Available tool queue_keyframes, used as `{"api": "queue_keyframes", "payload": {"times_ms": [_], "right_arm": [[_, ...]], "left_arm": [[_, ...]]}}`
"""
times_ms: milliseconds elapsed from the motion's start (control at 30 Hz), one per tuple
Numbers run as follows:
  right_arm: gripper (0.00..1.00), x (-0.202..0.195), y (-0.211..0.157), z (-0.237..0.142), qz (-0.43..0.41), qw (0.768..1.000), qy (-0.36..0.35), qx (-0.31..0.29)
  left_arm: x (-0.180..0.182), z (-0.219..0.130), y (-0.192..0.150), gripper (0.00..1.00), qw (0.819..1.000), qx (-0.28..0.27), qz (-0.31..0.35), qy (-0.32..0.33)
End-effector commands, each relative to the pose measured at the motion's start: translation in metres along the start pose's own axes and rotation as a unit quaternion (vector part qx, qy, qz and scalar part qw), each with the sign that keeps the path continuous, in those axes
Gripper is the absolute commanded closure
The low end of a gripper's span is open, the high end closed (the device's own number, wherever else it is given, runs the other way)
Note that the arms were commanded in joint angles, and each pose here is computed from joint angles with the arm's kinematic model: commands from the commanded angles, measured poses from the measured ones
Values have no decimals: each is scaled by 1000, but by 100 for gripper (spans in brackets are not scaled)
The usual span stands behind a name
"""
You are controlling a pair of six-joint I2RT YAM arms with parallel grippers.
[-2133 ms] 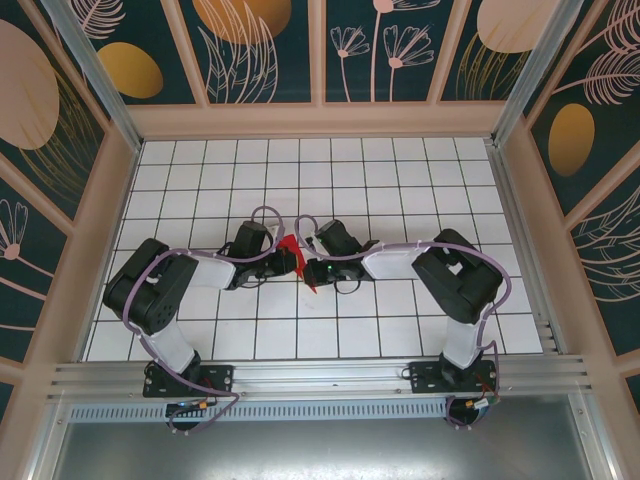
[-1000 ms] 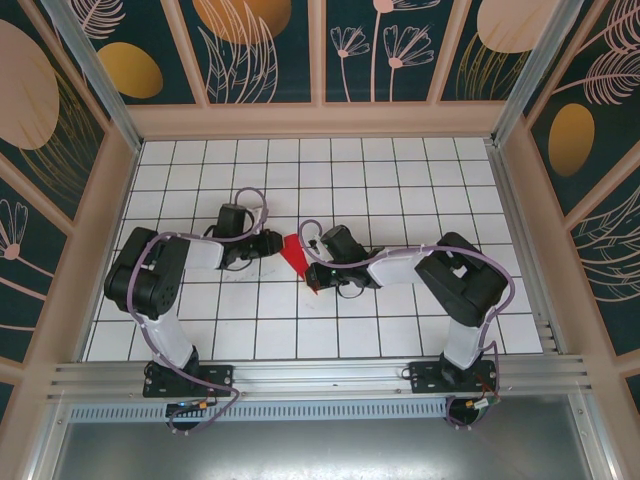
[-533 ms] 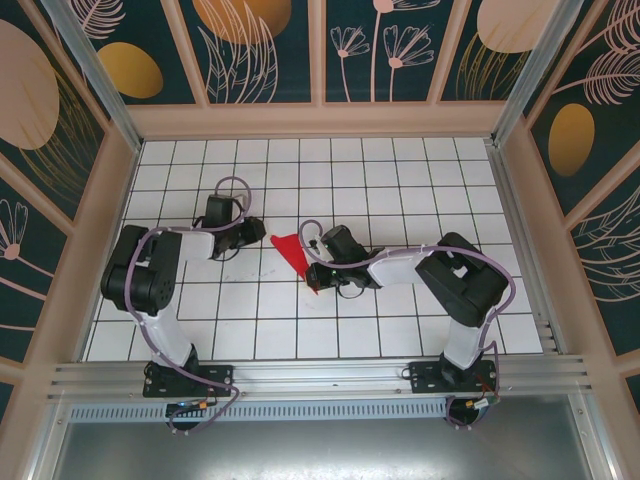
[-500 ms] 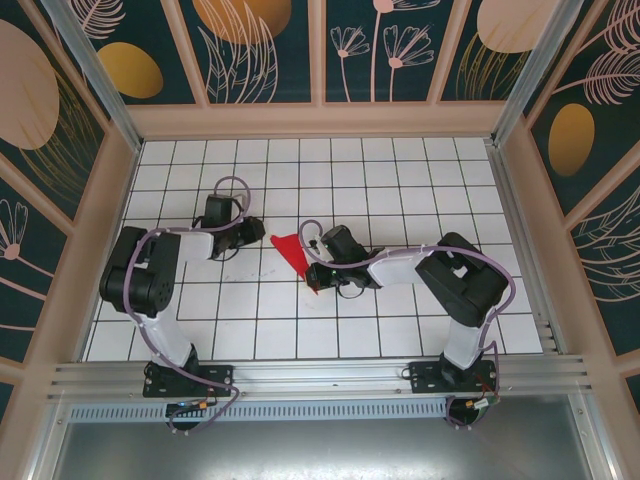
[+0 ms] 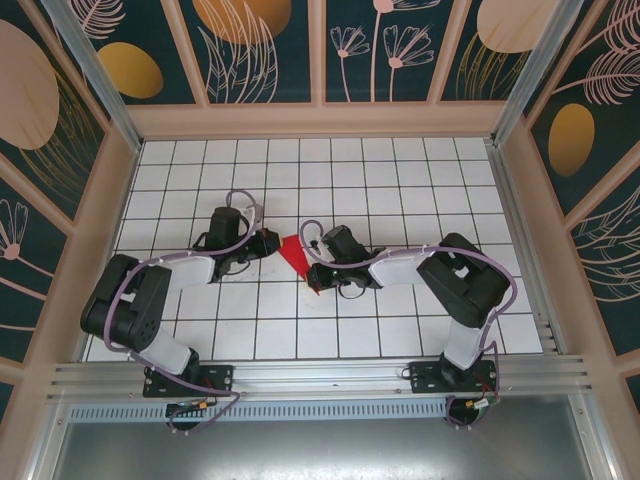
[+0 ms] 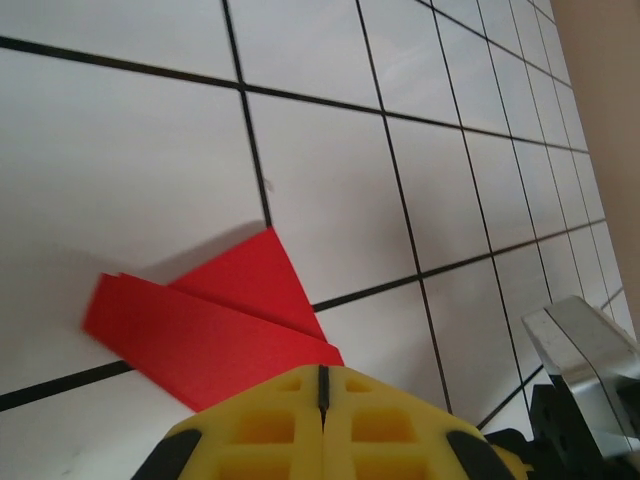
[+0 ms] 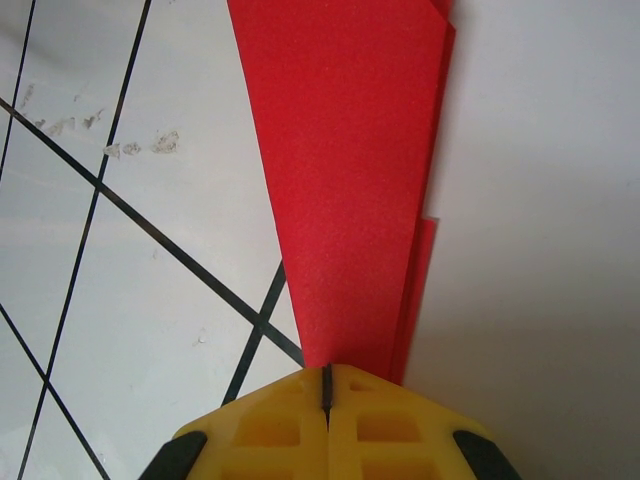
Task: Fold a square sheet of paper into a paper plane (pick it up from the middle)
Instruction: Fold the wing for the fifth time at the center of the table.
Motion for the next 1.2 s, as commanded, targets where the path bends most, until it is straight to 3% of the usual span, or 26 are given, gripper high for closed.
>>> {"api": "queue_keyframes", "payload": {"times_ms": [0,500,800,1167], "right_arm": [[100,-17,-23,-2,24,998,-35,49],[100,26,15,-31,-14,999,43,-15],[100,22,42,0,-10,999,22,-23],[100,20,50,22,-23,999,31,-5]], "left_arm": [[-6,11,-2,99,1000,3,-2,-29],[25,35,-24,100,998,57,-6,29],[34,35,-27,100,996,63,-6,56],[40,35,-33,100,995,72,-12,72]]}}
Point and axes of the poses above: each hand's point on the last joint's axis, 136 mm out from that joint toward the fingers, its own z axis out along the fingers, its own x axis along the line the jaws close on, y = z × x, the point moved 6 cm from there along -z, back along the fingers, and after that the axes turned 3 degrees about z, right-handed, at the moved point
